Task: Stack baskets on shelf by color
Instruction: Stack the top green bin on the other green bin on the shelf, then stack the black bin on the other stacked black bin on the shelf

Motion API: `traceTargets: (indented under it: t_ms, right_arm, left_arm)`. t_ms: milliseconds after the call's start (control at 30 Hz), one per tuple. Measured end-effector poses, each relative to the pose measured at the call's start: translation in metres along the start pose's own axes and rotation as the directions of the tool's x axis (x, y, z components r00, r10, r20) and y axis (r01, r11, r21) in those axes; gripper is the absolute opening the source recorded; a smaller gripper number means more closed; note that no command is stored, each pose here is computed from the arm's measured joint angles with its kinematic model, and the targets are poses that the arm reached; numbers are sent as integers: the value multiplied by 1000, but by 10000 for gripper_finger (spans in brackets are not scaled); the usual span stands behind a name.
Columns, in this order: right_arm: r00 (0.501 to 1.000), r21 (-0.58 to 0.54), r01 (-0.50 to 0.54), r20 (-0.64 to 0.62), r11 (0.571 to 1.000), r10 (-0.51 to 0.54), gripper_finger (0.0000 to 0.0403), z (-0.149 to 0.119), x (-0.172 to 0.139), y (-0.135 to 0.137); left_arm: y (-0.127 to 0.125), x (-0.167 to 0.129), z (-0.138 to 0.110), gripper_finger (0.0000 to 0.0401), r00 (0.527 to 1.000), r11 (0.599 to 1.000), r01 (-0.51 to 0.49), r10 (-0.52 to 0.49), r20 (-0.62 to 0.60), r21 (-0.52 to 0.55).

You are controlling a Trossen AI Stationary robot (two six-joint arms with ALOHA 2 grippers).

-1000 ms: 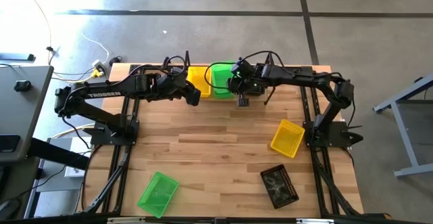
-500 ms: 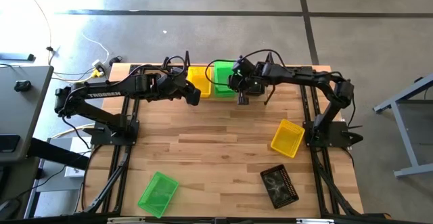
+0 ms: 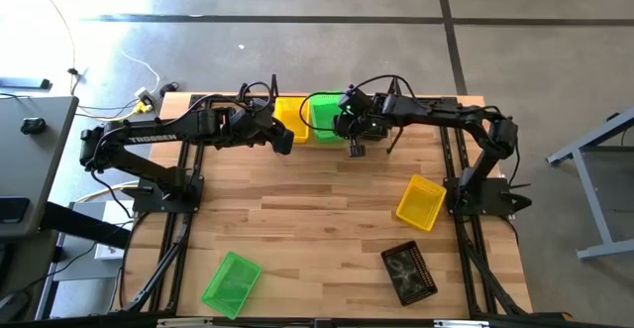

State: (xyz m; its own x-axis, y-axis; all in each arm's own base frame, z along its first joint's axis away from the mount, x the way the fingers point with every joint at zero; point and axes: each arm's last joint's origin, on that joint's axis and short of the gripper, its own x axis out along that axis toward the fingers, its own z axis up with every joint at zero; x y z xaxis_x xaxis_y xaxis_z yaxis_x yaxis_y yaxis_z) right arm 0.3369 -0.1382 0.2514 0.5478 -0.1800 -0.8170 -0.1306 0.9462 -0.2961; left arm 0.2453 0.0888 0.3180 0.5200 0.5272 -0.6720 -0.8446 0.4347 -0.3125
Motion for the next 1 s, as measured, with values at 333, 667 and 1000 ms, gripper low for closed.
traceTargets:
  t_ms: [333,667,1000]
  right_arm:
    - [1000,44,4,2,999,-4,1,0,0,-1]
    - [996,59,89,-3,994,-89,75,-1,0,-9]
    - [997,127,73,24,989,-77,90,3,-11,-5]
  left_arm:
    - [0,0,0,120,1000,1000,0,0,0,0]
    - [0,0,0,120,1000,1000,6,-6,-6,1]
    - [0,0,0,120,1000,1000,6,-6,-6,8]
